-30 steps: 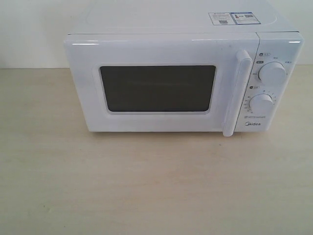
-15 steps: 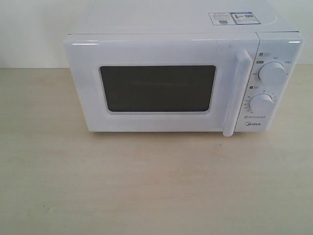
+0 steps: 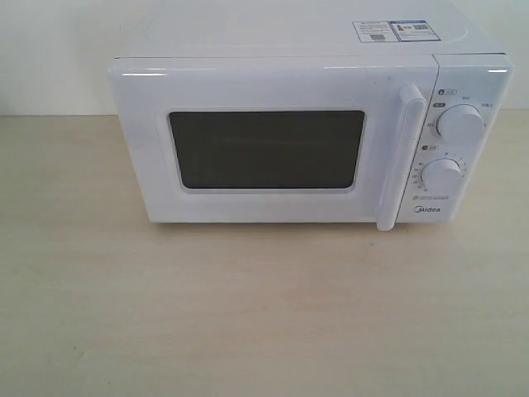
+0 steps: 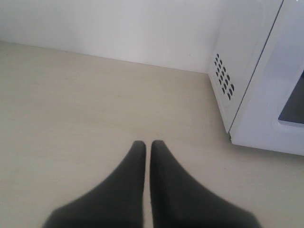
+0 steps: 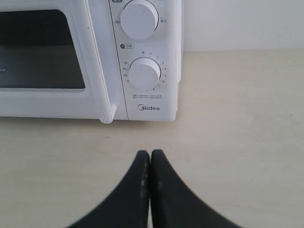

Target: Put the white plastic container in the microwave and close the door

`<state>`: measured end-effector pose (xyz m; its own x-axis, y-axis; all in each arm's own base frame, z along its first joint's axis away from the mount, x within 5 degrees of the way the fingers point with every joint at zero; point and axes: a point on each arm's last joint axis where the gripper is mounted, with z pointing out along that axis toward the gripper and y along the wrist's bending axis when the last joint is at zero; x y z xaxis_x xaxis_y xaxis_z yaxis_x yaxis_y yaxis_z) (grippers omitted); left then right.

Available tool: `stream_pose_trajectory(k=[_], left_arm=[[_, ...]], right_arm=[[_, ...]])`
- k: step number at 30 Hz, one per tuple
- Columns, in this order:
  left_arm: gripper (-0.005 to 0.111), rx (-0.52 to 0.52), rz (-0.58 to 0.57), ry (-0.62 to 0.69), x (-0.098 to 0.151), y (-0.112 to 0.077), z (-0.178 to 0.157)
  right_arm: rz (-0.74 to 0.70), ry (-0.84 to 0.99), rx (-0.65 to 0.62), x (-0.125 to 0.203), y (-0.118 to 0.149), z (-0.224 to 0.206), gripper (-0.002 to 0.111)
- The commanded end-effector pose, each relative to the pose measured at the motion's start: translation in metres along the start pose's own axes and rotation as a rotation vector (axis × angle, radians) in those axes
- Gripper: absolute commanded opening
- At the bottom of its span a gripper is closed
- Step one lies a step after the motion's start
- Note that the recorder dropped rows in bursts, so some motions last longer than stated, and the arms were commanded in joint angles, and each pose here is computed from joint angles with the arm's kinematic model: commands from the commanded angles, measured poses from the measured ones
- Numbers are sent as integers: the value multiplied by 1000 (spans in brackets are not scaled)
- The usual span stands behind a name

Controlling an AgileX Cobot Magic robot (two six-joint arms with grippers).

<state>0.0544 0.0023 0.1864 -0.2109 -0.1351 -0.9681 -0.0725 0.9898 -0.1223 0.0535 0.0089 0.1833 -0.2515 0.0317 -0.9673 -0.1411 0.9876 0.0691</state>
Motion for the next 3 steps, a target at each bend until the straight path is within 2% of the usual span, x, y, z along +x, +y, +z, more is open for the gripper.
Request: stream_pose_trajectory(k=[1, 3], left_arm=[[4, -5, -6, -2, 1, 0, 0], [4, -5, -6, -2, 1, 0, 0]], right_arm=[[-6, -11, 6, -1, 0, 0, 0], [-6, -11, 6, -1, 0, 0, 0]])
